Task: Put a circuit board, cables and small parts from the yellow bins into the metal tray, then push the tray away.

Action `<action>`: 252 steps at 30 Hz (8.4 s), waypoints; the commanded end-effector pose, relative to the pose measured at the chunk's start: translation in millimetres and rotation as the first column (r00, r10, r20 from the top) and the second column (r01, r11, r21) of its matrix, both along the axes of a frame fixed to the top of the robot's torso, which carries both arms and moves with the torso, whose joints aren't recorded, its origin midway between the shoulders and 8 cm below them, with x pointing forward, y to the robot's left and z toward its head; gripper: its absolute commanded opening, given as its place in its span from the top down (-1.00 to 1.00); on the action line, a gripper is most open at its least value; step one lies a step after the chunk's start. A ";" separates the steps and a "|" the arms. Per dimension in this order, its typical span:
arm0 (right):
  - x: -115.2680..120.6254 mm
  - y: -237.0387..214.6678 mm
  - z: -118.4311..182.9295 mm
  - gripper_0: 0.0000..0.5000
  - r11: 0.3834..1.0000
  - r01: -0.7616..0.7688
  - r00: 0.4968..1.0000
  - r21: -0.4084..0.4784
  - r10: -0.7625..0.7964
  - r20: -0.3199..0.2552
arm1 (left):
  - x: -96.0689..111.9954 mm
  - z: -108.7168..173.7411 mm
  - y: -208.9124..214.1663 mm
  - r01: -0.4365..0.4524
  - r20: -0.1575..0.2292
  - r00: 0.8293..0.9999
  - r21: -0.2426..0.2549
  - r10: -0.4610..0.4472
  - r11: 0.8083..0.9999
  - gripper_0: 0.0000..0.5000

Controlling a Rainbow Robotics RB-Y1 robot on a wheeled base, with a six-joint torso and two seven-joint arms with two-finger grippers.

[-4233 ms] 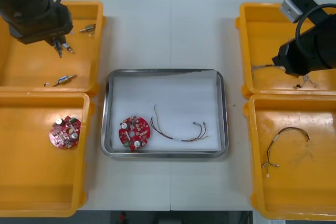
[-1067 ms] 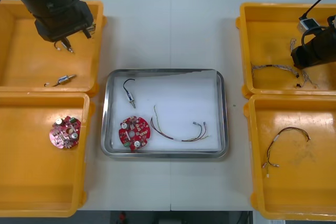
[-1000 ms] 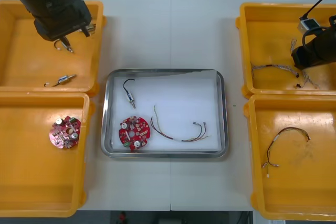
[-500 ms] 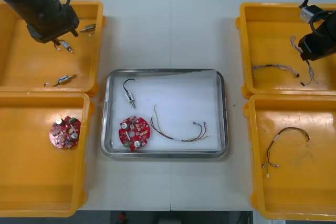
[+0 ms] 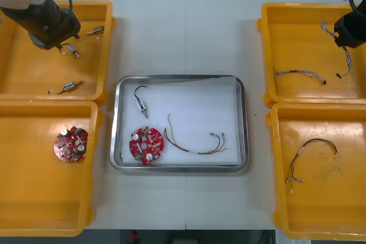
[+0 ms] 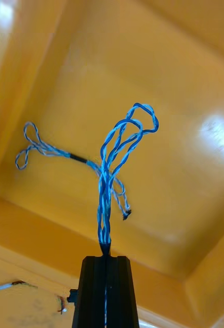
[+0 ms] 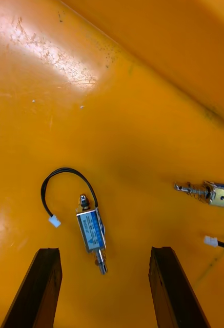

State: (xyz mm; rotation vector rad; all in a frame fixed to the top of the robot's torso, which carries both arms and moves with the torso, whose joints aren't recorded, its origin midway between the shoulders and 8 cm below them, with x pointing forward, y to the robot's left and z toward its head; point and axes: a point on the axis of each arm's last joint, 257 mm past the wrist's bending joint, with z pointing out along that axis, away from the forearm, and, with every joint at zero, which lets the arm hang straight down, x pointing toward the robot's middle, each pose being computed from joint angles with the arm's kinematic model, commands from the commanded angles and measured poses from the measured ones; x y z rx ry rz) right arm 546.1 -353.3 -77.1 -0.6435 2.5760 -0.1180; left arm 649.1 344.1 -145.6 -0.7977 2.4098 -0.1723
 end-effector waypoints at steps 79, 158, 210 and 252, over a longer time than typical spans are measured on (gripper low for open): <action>-51.5 339.9 -115.9 -1.00 0.480 -0.685 0.598 -0.548 0.800 -0.047 | -12.0 23.0 -1.0 0.157 -0.028 0.988 0.158 -0.154 0.975 1.00; -183.3 -8.7 -66.1 -1.00 0.911 0.378 0.910 0.167 -0.398 0.114 | -171.5 -18.1 -247.7 0.525 -0.139 0.851 0.160 -0.507 0.836 1.00; -195.7 -40.2 -83.4 -1.00 0.819 0.535 0.832 0.208 -0.554 0.041 | -174.2 -31.6 -256.3 0.531 -0.114 0.847 0.158 -0.519 0.832 -1.00; -178.1 296.7 -71.1 -1.00 0.926 -0.352 0.935 0.136 0.353 0.019 | -260.2 39.7 42.4 0.569 -0.222 0.822 0.293 -0.525 0.768 -1.00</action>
